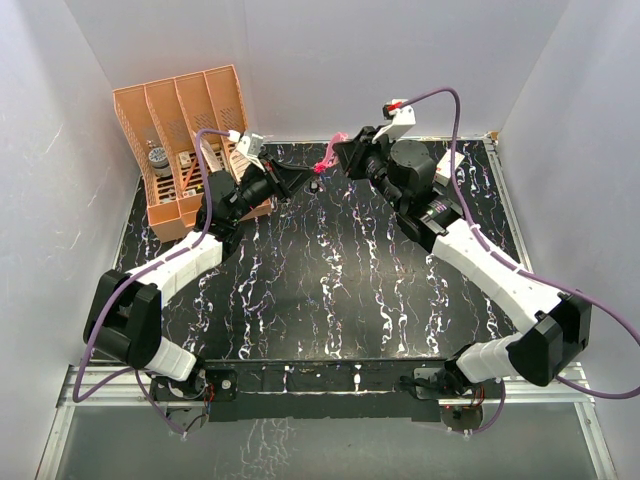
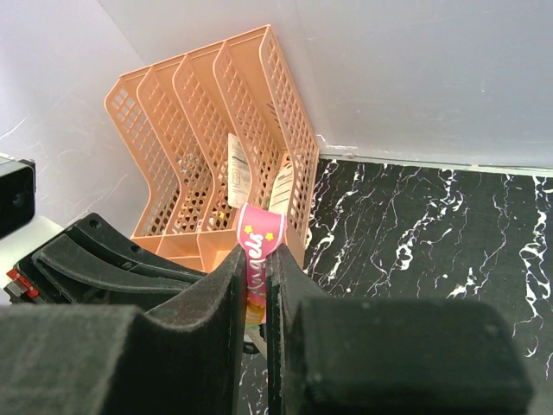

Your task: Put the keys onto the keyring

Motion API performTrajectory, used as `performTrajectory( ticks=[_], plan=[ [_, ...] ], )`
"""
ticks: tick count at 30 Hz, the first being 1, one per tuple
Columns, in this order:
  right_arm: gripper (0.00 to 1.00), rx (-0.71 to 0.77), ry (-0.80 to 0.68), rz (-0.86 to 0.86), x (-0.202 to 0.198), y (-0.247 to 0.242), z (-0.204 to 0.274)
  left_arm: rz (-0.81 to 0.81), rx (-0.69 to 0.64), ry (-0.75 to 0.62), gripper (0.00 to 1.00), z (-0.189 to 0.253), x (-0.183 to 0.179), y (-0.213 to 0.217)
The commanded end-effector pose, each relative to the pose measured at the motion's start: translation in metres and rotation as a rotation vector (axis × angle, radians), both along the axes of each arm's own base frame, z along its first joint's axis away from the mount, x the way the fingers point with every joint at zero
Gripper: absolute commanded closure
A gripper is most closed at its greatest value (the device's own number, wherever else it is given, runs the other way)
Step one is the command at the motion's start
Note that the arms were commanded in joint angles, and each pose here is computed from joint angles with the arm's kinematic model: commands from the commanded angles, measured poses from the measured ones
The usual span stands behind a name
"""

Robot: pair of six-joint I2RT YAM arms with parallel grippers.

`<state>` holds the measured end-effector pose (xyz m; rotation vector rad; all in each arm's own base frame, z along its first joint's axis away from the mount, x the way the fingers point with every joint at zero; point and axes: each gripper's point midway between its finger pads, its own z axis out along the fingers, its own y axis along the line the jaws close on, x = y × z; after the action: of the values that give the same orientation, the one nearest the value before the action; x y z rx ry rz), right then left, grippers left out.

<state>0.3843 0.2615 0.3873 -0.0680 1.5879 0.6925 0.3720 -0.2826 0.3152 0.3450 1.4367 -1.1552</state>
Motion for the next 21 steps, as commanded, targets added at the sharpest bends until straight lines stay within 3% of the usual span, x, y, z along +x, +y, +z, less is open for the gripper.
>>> performTrajectory(
  ticks=[1,15,16,17,18,19,21],
  plan=[
    [0.94,0.056,-0.116,-0.040,-0.006,-0.017,0.050,0.016,-0.044,-0.085,1.00,0.034,-0.008,0.008],
    [0.93,0.074,-0.130,-0.014,-0.009,-0.014,0.055,0.028,-0.029,-0.049,1.00,0.024,-0.001,0.007],
    [0.94,0.076,-0.133,-0.013,-0.009,-0.014,0.056,0.030,-0.024,-0.044,0.97,0.023,-0.001,0.007],
    [0.93,0.077,-0.140,-0.013,-0.009,-0.014,0.059,0.034,-0.014,-0.033,0.77,0.019,0.001,0.007],
    [0.94,0.073,-0.143,-0.018,-0.007,-0.014,0.060,0.044,-0.004,-0.021,0.46,0.016,0.002,0.008],
    [0.94,0.068,-0.147,-0.023,-0.006,-0.014,0.063,0.059,0.006,-0.003,0.32,0.011,0.004,0.009],
    [0.93,0.057,-0.165,-0.036,-0.003,-0.017,0.072,0.085,0.026,0.006,0.21,0.007,0.003,0.014]
  ],
)
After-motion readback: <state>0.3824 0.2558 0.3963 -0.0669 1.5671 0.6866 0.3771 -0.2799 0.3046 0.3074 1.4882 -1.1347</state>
